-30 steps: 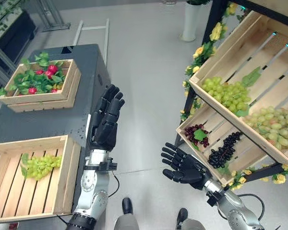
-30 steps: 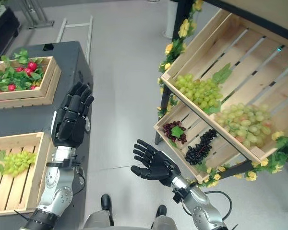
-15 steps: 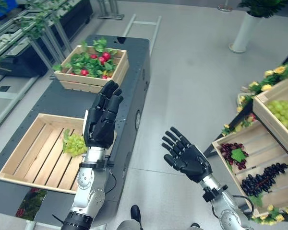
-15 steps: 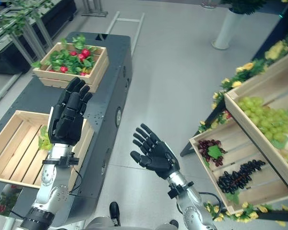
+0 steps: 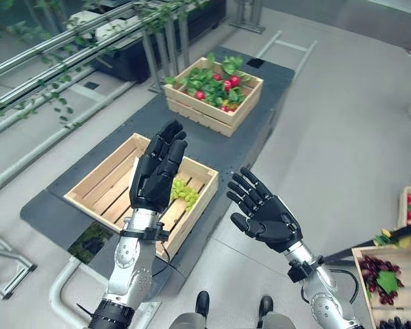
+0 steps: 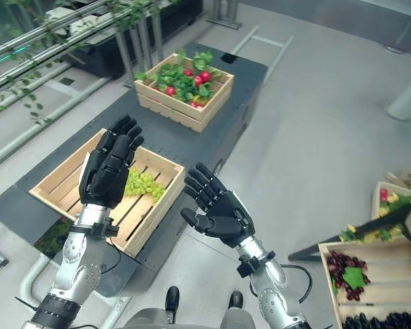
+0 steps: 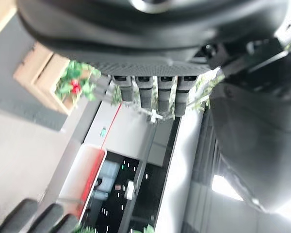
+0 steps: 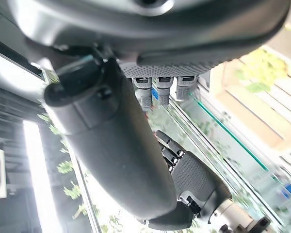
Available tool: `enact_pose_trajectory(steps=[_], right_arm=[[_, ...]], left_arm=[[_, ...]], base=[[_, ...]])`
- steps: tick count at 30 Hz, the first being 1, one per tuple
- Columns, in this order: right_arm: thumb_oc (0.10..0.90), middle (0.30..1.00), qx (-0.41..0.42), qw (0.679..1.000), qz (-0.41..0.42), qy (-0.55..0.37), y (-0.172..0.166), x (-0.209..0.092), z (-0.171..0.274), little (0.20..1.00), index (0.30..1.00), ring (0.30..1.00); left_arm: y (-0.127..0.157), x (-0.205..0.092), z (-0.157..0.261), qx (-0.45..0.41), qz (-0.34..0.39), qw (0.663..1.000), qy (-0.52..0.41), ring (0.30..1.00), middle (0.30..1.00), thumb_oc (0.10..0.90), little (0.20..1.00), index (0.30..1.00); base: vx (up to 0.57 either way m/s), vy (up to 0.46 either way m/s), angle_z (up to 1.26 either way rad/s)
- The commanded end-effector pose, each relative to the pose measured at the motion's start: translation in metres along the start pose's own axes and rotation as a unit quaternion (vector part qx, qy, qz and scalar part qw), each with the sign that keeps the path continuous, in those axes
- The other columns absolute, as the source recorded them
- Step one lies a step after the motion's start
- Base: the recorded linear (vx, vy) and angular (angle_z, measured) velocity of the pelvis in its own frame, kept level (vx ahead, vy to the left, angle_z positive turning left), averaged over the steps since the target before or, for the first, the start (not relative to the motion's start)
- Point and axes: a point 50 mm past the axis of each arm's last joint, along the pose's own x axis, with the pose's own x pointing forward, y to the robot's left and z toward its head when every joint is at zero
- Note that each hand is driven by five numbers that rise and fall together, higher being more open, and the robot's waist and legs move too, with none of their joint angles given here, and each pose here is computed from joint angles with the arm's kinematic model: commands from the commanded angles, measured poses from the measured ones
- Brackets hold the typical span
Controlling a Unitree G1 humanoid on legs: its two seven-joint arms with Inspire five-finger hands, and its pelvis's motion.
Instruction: Pick up the fruits from the basket on one side to the basket on the other side
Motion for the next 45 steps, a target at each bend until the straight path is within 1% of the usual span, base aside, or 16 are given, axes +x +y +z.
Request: enact_pose_trajectory(steps=[1, 9, 17, 19, 24, 27, 30, 31, 33, 35, 37, 38, 41, 45], right_arm=[[0.800, 0.900, -0.019, 0.990, 0.090, -0.107, 0.016, 0.023, 0.041, 0.900, 0.900, 0.900], [0.800, 0.900, -0.031, 0.988, 0.120, -0.087, 0.023, 0.028, 0.043, 0.900, 0.900, 0.900], [0.800, 0.900, -0.043, 0.990, 0.120, -0.059, 0.019, 0.031, 0.053, 0.900, 0.900, 0.900], [0.800, 0.900, -0.037, 0.989, 0.133, -0.047, 0.021, 0.031, 0.048, 0.900, 0.900, 0.900], [0.800, 0.900, -0.022, 0.991, 0.126, -0.028, 0.017, 0.023, 0.037, 0.900, 0.900, 0.900], [0.800, 0.900, -0.010, 0.994, 0.103, -0.023, 0.010, 0.020, 0.032, 0.900, 0.900, 0.900], [0.800, 0.900, -0.022, 0.997, 0.073, -0.020, 0.001, 0.011, 0.026, 0.900, 0.900, 0.900], [0.800, 0.900, -0.019, 0.997, 0.065, -0.020, 0.001, 0.005, 0.022, 0.900, 0.900, 0.900], [0.800, 0.900, -0.019, 0.998, 0.057, -0.024, 0.000, 0.002, 0.022, 0.900, 0.900, 0.900], [0.800, 0.900, -0.013, 0.999, 0.037, -0.036, -0.002, 0.000, 0.024, 0.900, 0.900, 0.900], [0.800, 0.900, -0.014, 0.999, 0.009, -0.049, -0.005, -0.001, 0.024, 0.900, 0.900, 0.900], [0.800, 0.900, -0.020, 0.997, -0.027, -0.066, -0.009, 0.000, 0.026, 0.900, 0.900, 0.900], [0.800, 0.900, -0.025, 0.991, -0.088, -0.094, -0.012, 0.000, 0.028, 0.900, 0.900, 0.900], [0.800, 0.900, -0.040, 0.978, -0.144, -0.144, -0.014, 0.001, 0.035, 0.900, 0.900, 0.900]], left_arm=[[-0.016, 0.017, 0.035, 0.017, -0.061, 0.992, -0.109, 0.900, 0.900, 0.800, 0.900, 0.900], [-0.009, 0.010, 0.047, 0.023, -0.038, 0.990, -0.131, 0.900, 0.900, 0.800, 0.900, 0.900], [-0.011, 0.014, 0.049, 0.012, -0.016, 0.990, -0.137, 0.900, 0.900, 0.800, 0.900, 0.900], [-0.009, 0.012, 0.050, 0.017, -0.006, 0.990, -0.142, 0.900, 0.900, 0.800, 0.900, 0.900], [-0.006, 0.009, 0.047, 0.017, 0.003, 0.990, -0.139, 0.900, 0.900, 0.800, 0.900, 0.900], [-0.005, 0.011, 0.038, 0.023, 0.007, 0.992, -0.126, 0.900, 0.900, 0.800, 0.900, 0.900], [-0.001, 0.010, 0.032, 0.036, 0.001, 0.992, -0.119, 0.900, 0.900, 0.800, 0.900, 0.900], [0.001, 0.005, 0.033, 0.061, 0.004, 0.991, -0.120, 0.900, 0.900, 0.800, 0.900, 0.900], [0.006, 0.002, 0.034, 0.086, 0.013, 0.989, -0.118, 0.900, 0.900, 0.800, 0.900, 0.900], [0.010, 0.001, 0.034, 0.096, 0.016, 0.989, -0.112, 0.900, 0.900, 0.800, 0.900, 0.900], [0.012, 0.001, 0.035, 0.113, 0.019, 0.987, -0.110, 0.900, 0.900, 0.800, 0.900, 0.900], [0.013, 0.003, 0.035, 0.120, 0.021, 0.987, -0.107, 0.900, 0.900, 0.800, 0.900, 0.900], [0.011, 0.005, 0.035, 0.137, 0.020, 0.984, -0.108, 0.900, 0.900, 0.800, 0.900, 0.900], [0.007, 0.013, 0.035, 0.149, 0.018, 0.982, -0.111, 0.900, 0.900, 0.800, 0.900, 0.900]], base=[[0.12, -0.206, 1.20], [0.12, -0.280, 0.49], [0.12, -0.343, 0.61], [0.06, -0.303, 0.36], [0.06, -0.129, 0.39], [0.07, 0.063, 0.94], [0.09, 0.169, 0.96], [0.12, 0.246, 0.74], [0.14, 0.273, 0.37], [0.17, 0.267, 0.18], [0.15, 0.256, 0.09], [0.18, 0.362, -0.03], [0.13, 0.332, -0.02], [0.05, 0.249, -0.07]])
